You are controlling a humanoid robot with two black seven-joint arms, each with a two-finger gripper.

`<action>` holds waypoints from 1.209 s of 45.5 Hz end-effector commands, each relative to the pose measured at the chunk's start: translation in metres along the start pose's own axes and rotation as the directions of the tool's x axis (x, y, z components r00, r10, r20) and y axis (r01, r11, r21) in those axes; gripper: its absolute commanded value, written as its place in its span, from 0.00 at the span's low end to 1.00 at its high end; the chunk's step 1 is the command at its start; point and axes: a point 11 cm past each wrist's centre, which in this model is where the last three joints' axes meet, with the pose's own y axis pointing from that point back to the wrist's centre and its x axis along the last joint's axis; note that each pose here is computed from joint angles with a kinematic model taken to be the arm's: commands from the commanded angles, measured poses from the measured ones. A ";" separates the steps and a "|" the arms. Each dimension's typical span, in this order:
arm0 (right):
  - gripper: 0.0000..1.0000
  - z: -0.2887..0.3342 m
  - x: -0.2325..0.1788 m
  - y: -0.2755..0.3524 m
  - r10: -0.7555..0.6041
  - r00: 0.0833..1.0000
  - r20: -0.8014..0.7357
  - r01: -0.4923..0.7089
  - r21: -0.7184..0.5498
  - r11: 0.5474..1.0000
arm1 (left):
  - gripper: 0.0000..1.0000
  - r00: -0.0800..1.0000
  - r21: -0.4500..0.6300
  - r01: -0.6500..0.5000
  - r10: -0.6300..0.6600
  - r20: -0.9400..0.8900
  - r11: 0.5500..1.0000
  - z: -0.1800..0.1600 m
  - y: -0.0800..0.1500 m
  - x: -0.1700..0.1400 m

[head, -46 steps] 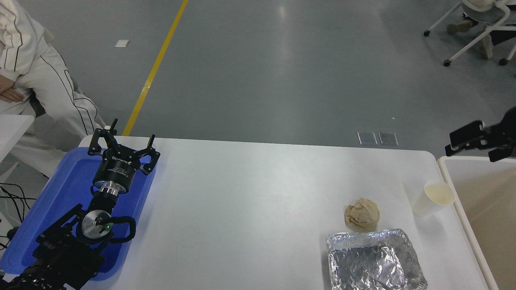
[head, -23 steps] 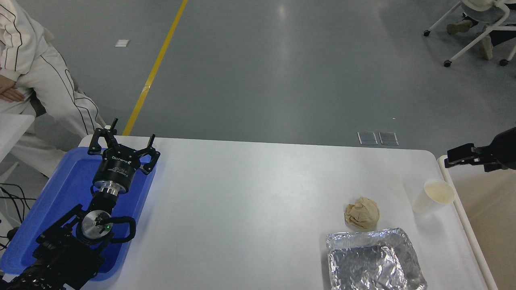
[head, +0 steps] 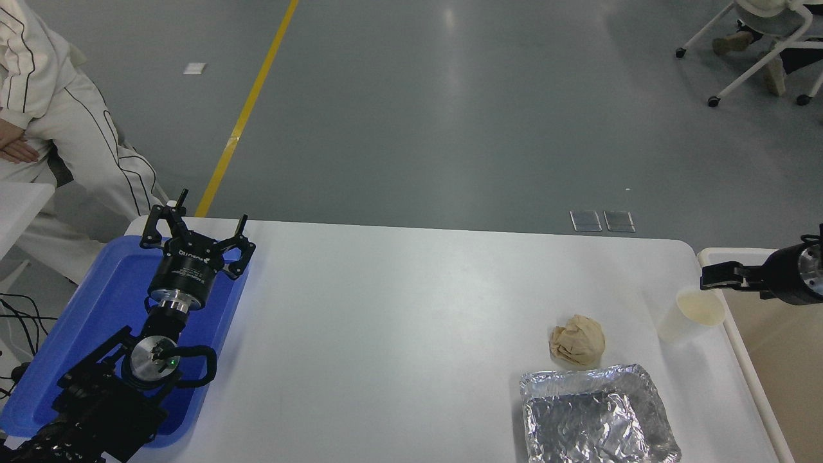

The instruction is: Pick up paper cup place in dustbin

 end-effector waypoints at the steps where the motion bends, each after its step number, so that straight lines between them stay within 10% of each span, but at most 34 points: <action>1: 1.00 0.003 -0.016 -0.017 0.007 1.000 0.024 -0.006 -0.018 1.000 | 1.00 1.000 0.000 0.000 0.000 0.000 1.000 0.000 0.000 0.000; 27: 0.99 0.002 -0.034 -0.032 0.056 0.998 0.038 -0.055 -0.016 0.998 | 1.00 1.000 0.000 0.000 0.000 0.000 1.000 0.000 0.000 0.000; 46: 0.72 -0.008 -0.032 -0.035 0.080 0.978 0.194 -0.081 -0.001 0.997 | 1.00 1.000 0.000 -0.001 0.001 0.001 1.000 0.000 0.000 0.000; 55: 0.36 -0.008 -0.041 -0.037 0.053 0.979 0.198 -0.054 0.002 0.999 | 1.00 1.000 0.000 0.000 0.000 0.000 1.000 0.000 0.000 0.000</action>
